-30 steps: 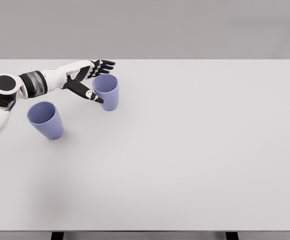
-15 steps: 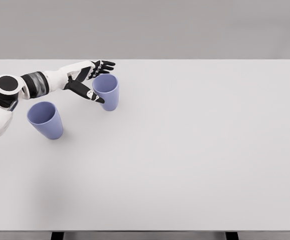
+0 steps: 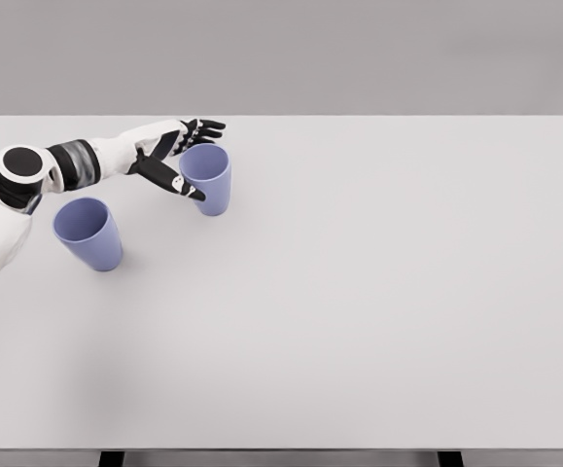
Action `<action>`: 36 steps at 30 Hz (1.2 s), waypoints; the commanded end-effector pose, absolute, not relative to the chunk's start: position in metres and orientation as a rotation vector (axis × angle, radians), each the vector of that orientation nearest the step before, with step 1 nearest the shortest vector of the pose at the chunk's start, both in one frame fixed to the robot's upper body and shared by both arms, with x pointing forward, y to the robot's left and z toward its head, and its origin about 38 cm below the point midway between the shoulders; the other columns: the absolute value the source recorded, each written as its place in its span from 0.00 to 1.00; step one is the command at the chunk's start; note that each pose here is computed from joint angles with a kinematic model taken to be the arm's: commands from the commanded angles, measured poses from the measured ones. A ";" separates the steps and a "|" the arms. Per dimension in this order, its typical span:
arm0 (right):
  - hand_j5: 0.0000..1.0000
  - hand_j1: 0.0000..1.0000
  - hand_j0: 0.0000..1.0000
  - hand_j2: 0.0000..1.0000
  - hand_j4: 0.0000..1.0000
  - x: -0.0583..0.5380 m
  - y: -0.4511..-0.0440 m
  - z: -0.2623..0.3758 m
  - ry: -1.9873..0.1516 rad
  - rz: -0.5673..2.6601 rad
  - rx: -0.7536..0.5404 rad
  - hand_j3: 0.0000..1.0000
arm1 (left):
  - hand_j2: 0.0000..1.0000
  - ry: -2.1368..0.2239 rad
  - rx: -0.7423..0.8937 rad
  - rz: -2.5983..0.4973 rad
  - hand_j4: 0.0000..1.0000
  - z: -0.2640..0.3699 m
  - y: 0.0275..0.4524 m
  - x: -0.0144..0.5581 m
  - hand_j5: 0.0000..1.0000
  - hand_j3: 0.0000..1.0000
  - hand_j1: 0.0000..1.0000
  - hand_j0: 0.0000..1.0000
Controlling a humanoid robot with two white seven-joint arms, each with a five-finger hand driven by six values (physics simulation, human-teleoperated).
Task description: Place the right cup on the left cup with left arm
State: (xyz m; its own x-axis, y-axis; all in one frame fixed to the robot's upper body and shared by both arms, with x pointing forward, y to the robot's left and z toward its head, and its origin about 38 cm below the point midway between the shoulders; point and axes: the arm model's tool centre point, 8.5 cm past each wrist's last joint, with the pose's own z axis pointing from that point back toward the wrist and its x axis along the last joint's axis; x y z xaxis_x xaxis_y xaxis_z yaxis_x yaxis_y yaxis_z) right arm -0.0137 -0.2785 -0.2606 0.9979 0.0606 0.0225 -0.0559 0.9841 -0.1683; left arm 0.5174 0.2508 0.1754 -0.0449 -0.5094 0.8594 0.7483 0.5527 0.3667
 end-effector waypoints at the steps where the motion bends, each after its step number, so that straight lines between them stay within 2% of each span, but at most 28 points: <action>1: 1.00 1.00 1.00 1.00 1.00 -0.014 -0.279 -0.261 -0.028 0.058 -0.168 1.00 | 1.00 -1.243 -0.237 -1.032 1.00 0.172 0.249 0.518 1.00 1.00 1.00 1.00; 6: 1.00 1.00 1.00 1.00 1.00 -0.014 -0.279 -0.261 -0.028 0.058 -0.168 1.00 | 0.91 -1.239 -0.231 -1.026 0.91 0.171 0.252 0.520 0.91 0.91 0.91 0.91; 8: 1.00 1.00 1.00 1.00 1.00 -0.014 -0.279 -0.261 -0.028 0.058 -0.168 1.00 | 0.78 -1.238 -0.230 -1.025 0.78 0.171 0.252 0.520 0.78 0.78 0.78 0.78; 12: 1.00 1.00 1.00 1.00 1.00 -0.014 -0.279 -0.261 -0.028 0.058 -0.168 1.00 | 0.72 -1.238 -0.230 -1.025 0.72 0.171 0.252 0.520 0.72 0.72 0.72 0.72; 13: 1.00 1.00 1.00 1.00 1.00 -0.014 -0.279 -0.261 -0.028 0.058 -0.168 1.00 | 0.68 -1.239 -0.232 -1.025 0.68 0.171 0.252 0.520 0.68 0.68 0.68 0.68; 27: 1.00 1.00 1.00 1.00 1.00 -0.014 -0.279 -0.261 -0.028 0.058 -0.168 1.00 | 0.65 -1.302 -0.263 -1.060 0.65 0.193 0.239 0.514 0.65 0.65 0.65 0.65; 36: 1.00 1.00 1.00 1.00 1.00 -0.014 -0.279 -0.261 -0.028 0.058 -0.168 1.00 | 0.65 -1.350 -0.298 -1.068 0.65 0.220 0.259 0.496 0.65 0.65 0.65 0.65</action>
